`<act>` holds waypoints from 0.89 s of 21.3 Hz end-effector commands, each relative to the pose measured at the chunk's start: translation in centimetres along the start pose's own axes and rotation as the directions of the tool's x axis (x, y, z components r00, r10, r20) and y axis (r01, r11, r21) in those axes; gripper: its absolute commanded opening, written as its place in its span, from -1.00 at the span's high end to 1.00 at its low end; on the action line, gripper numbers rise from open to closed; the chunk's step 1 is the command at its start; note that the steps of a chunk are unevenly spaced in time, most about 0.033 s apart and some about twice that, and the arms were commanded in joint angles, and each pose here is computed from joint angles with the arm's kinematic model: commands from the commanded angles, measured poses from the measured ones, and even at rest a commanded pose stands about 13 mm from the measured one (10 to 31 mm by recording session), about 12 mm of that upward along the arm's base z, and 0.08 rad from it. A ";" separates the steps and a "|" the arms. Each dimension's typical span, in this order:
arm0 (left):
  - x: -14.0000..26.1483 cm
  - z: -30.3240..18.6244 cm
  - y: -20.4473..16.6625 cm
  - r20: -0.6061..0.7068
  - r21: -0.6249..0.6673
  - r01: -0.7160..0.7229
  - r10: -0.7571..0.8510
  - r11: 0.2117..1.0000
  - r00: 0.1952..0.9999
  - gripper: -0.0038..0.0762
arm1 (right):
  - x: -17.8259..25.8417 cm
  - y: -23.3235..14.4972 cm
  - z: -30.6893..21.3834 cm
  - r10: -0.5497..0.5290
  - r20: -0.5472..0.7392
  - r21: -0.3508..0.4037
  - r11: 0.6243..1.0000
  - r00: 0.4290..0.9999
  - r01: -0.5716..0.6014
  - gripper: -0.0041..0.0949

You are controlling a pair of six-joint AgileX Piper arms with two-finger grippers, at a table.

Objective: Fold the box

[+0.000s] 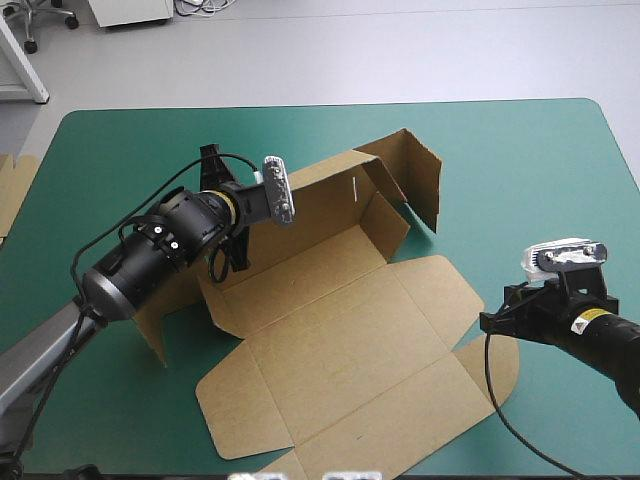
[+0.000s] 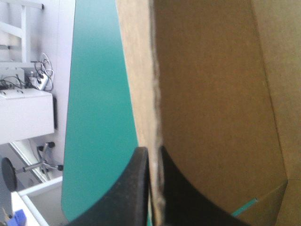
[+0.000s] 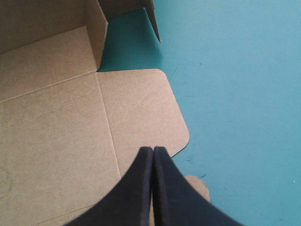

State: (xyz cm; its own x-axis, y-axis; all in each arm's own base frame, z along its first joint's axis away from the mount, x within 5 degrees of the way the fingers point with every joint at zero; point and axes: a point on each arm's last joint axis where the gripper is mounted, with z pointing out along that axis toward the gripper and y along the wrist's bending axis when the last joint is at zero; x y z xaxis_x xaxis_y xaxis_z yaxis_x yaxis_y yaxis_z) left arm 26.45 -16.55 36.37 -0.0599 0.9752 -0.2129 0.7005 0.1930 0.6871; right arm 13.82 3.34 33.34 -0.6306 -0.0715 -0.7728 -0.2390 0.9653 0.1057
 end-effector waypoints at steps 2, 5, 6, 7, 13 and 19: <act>-2.1 -1.5 -2.0 0.097 -0.041 -0.062 0.066 0.997 0.993 0.93 | -1.2 0.2 -1.0 0.001 0.089 -0.007 1.000 0.996 0.000 0.96; -2.7 -1.7 -2.5 0.099 -0.054 -0.020 0.026 0.998 0.995 0.93 | -1.3 0.3 -1.4 0.014 0.104 -0.014 1.000 0.995 -0.012 0.96; -2.7 -1.7 -2.6 0.100 -0.051 -0.011 0.016 0.999 0.995 0.93 | -1.7 0.5 -1.6 0.033 0.126 -0.034 0.999 0.991 -0.029 0.96; -2.9 -1.8 -2.8 0.107 -0.046 0.000 0.005 0.999 0.994 0.93 | -2.1 0.6 -2.0 0.039 0.145 -0.043 0.999 0.989 -0.033 0.96; -3.2 -1.6 -5.7 0.114 0.024 -0.047 0.044 0.999 0.992 0.93 | -4.3 0.4 -1.3 0.075 0.142 -0.036 0.997 0.987 -0.070 0.96; -0.4 -2.7 -6.5 0.092 -0.072 -0.082 0.089 0.994 0.992 0.93 | -4.2 0.4 -1.1 0.074 0.125 -0.034 0.997 0.989 -0.070 0.96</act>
State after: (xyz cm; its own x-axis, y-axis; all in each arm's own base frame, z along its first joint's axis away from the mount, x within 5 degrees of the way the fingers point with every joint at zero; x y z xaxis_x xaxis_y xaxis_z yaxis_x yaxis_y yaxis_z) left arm 21.05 -18.86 33.93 0.1122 0.9792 -0.1692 0.6391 0.0593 0.7669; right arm 15.42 3.80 35.73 -0.6189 0.0025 -0.7855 -0.2180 0.9601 0.1749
